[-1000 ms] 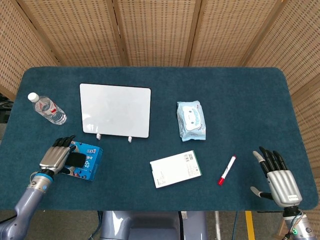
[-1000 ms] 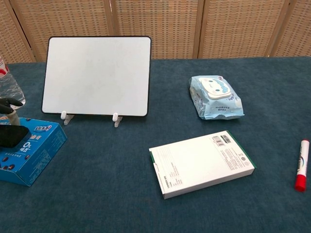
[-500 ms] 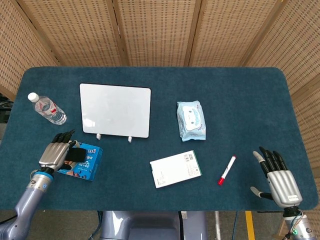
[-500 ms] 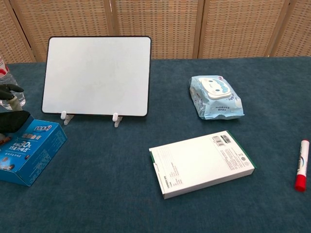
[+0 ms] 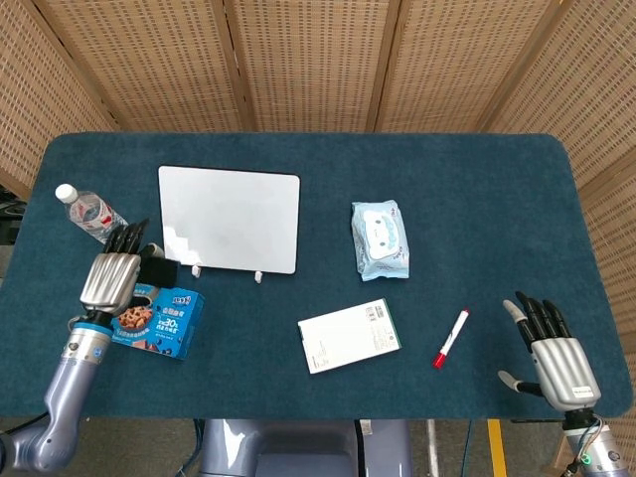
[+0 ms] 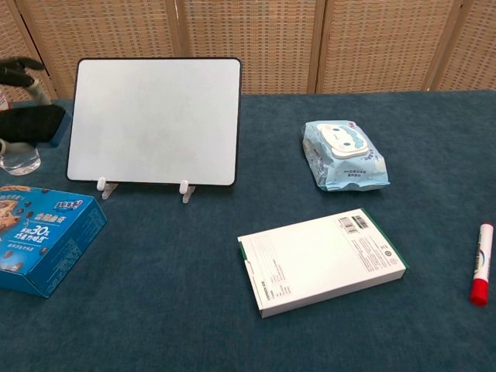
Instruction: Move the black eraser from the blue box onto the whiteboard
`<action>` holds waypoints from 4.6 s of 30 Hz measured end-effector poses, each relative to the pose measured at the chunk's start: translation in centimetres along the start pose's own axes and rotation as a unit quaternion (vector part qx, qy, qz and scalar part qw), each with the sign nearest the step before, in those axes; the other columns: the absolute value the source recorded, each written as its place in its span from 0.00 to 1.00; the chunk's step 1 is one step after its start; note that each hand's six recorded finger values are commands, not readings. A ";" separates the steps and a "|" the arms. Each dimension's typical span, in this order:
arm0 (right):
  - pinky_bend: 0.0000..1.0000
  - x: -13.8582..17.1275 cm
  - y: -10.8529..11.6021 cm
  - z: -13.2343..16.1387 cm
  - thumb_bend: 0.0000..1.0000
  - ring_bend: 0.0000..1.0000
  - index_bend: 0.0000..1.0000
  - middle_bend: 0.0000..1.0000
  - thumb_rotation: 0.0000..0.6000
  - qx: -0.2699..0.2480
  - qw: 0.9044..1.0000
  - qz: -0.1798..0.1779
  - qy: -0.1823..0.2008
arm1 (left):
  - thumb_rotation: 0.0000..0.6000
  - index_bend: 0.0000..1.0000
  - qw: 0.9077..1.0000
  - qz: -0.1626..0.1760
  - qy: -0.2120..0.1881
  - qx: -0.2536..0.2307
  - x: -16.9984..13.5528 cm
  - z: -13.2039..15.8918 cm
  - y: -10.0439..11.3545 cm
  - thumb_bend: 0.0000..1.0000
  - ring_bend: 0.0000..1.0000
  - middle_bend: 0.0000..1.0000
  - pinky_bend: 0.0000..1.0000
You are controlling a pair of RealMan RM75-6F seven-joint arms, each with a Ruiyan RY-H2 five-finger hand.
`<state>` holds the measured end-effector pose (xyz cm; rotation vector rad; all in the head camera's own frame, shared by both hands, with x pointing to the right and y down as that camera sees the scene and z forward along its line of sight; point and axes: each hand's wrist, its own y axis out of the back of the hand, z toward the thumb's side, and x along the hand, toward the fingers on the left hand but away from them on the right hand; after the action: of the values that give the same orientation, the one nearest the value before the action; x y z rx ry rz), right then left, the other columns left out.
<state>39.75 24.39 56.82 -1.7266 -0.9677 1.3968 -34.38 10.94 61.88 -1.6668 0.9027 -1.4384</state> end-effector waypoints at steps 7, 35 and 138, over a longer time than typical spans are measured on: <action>0.00 -0.1 0.1 -0.2 0.05 0.00 0.00 0.00 1.00 -0.007 1.000 0.000 -0.001 | 1.00 0.44 0.994 0.105 -0.019 0.036 3.3 1.8 0.8 0.32 0.00 0.00 0.00; 0.00 -0.6 0.2 -0.9 0.05 0.00 0.00 0.00 1.00 -0.028 1.000 0.005 -0.007 | 1.00 0.44 0.974 0.193 -0.056 0.104 10.0 7.1 -2.2 0.31 0.00 0.00 0.00; 0.00 -0.6 1.1 -1.1 0.05 0.00 0.00 0.00 1.00 -0.014 0.999 -0.026 -0.019 | 1.00 0.00 0.998 0.066 -0.008 0.000 -8.7 -1.3 -0.3 0.00 0.00 0.00 0.00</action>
<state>40.90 23.27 56.29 -1.6875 -1.0497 1.3944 -36.69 18.59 58.14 -1.5848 0.9849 -1.3342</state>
